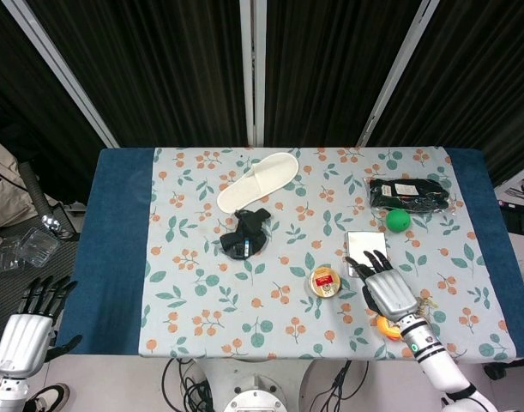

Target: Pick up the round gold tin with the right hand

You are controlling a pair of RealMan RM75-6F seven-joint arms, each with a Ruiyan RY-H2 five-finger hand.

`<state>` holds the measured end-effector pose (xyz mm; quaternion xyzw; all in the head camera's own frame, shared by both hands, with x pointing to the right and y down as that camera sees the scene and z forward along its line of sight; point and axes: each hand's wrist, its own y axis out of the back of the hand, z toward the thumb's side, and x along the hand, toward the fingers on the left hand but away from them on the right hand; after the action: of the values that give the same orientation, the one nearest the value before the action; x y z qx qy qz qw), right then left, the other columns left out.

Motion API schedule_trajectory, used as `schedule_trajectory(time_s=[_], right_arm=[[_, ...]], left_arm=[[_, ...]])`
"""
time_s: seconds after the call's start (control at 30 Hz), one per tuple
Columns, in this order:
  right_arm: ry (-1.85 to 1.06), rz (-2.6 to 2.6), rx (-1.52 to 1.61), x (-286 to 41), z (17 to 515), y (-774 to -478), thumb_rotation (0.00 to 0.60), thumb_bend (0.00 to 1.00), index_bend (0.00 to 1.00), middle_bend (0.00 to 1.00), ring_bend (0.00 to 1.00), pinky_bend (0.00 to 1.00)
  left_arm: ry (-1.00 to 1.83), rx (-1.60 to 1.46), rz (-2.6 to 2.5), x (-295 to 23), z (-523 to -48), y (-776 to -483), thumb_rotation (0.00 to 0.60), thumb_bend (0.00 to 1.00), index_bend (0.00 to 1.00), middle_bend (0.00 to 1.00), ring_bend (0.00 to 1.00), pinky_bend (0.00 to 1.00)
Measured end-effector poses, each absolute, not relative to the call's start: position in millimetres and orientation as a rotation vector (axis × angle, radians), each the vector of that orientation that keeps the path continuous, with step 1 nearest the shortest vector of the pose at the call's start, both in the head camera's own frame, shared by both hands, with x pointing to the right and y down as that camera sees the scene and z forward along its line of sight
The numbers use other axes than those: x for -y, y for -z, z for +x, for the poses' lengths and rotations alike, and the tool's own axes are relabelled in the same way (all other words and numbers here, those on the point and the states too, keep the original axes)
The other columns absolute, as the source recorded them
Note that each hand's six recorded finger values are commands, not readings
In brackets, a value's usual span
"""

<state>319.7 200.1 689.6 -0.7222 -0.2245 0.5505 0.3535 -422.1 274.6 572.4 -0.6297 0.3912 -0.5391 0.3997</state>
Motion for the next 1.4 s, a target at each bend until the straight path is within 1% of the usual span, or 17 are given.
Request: schedule_trajectory(time_s=[0.13, 0.43, 1.03, 1.23, 1.3, 1.4], right_arm=[[-1.443, -1.875, 0.568, -198, 319, -699, 0.600, 0.68, 0.00, 0.27, 0.00, 0.00], [-1.458, -1.891, 0.548, -198, 317, -706, 0.600, 0.70, 0.00, 0.28, 0.00, 0.00], [-1.502, -1.893, 0.508, -202, 319, -716, 0.600, 0.71, 0.00, 0.28, 0.00, 0.00], [-1.472, -1.889, 0.539, -199, 316, -709, 0.600, 0.71, 0.00, 0.28, 0.00, 0.00], [-1.445, -1.881, 0.562, -196, 314, -703, 0.600, 0.69, 0.00, 0.28, 0.00, 0.00], [-1.387, -1.863, 0.604, -191, 310, -693, 0.600, 0.58, 0.00, 0.27, 0.00, 0.00]], left_arm=[[1.366, -0.988, -1.592, -275, -423, -572, 0.600, 0.09, 0.13, 0.09, 0.00, 0.02], [1.362, -0.983, -1.596, -274, -422, -572, 0.600, 0.09, 0.13, 0.09, 0.00, 0.02], [1.368, -0.984, -1.591, -274, -425, -571, 0.600, 0.09, 0.13, 0.09, 0.00, 0.02], [1.366, -0.987, -1.587, -274, -426, -569, 0.600, 0.09, 0.13, 0.09, 0.00, 0.02], [1.365, -0.987, -1.588, -274, -426, -569, 0.600, 0.09, 0.13, 0.09, 0.00, 0.02], [1.363, -0.987, -1.588, -274, -425, -569, 0.600, 0.09, 0.13, 0.09, 0.00, 0.02]])
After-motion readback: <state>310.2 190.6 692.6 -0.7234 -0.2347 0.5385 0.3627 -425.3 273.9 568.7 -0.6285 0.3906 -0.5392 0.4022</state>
